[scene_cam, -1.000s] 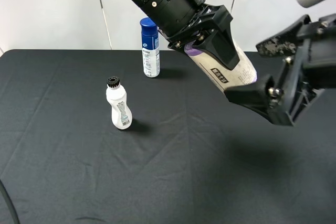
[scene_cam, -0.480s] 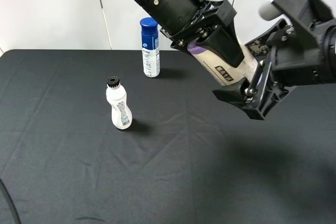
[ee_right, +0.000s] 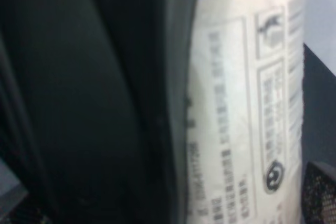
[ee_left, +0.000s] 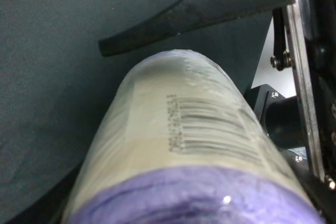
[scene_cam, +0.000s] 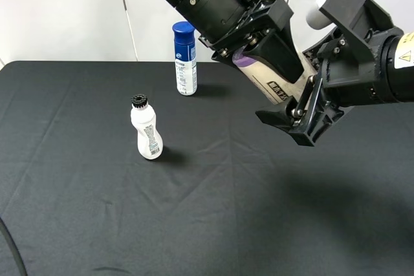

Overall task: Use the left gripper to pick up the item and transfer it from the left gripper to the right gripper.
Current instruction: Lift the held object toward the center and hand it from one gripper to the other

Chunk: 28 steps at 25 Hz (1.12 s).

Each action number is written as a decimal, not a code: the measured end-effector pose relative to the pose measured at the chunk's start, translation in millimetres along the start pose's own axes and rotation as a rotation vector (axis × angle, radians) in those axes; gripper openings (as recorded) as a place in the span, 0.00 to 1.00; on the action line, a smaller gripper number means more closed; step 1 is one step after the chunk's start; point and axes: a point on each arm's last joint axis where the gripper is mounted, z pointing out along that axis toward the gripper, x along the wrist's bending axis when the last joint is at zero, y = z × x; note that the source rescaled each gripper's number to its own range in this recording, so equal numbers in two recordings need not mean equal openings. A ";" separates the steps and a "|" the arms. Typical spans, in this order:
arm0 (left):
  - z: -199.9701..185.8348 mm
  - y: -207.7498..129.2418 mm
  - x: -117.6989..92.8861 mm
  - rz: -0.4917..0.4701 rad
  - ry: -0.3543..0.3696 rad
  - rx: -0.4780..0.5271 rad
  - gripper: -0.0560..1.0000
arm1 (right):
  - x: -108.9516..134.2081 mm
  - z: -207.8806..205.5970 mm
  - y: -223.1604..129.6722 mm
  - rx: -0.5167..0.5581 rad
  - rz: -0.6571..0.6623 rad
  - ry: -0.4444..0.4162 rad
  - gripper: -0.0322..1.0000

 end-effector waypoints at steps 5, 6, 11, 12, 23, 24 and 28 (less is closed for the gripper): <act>0.0 0.0 0.0 0.000 0.000 0.000 0.05 | 0.0 0.0 -0.1 0.001 0.000 0.000 1.00; 0.0 0.0 0.0 0.000 -0.001 0.000 0.05 | 0.0 0.0 -0.1 0.001 -0.001 0.000 0.97; 0.0 0.0 -0.1 -0.001 -0.001 0.000 0.05 | -0.2 0.0 -0.4 0.004 -0.016 -0.003 0.05; 0.1 -0.3 0.0 -0.001 -0.001 0.001 0.05 | -0.2 0.0 -0.5 0.005 -0.018 -0.002 0.05; 0.1 0.1 0.2 -0.001 0.001 -0.003 0.05 | -0.3 0.0 -0.6 0.006 -0.023 -0.004 0.05; 0.1 0.3 0.4 0.000 0.003 -0.005 0.05 | -0.4 0.0 -0.6 0.006 -0.024 -0.004 0.05; 0.7 1.5 1.0 0.005 0.015 -0.019 0.15 | -0.1 0.0 -1.5 0.016 -0.026 -0.001 0.05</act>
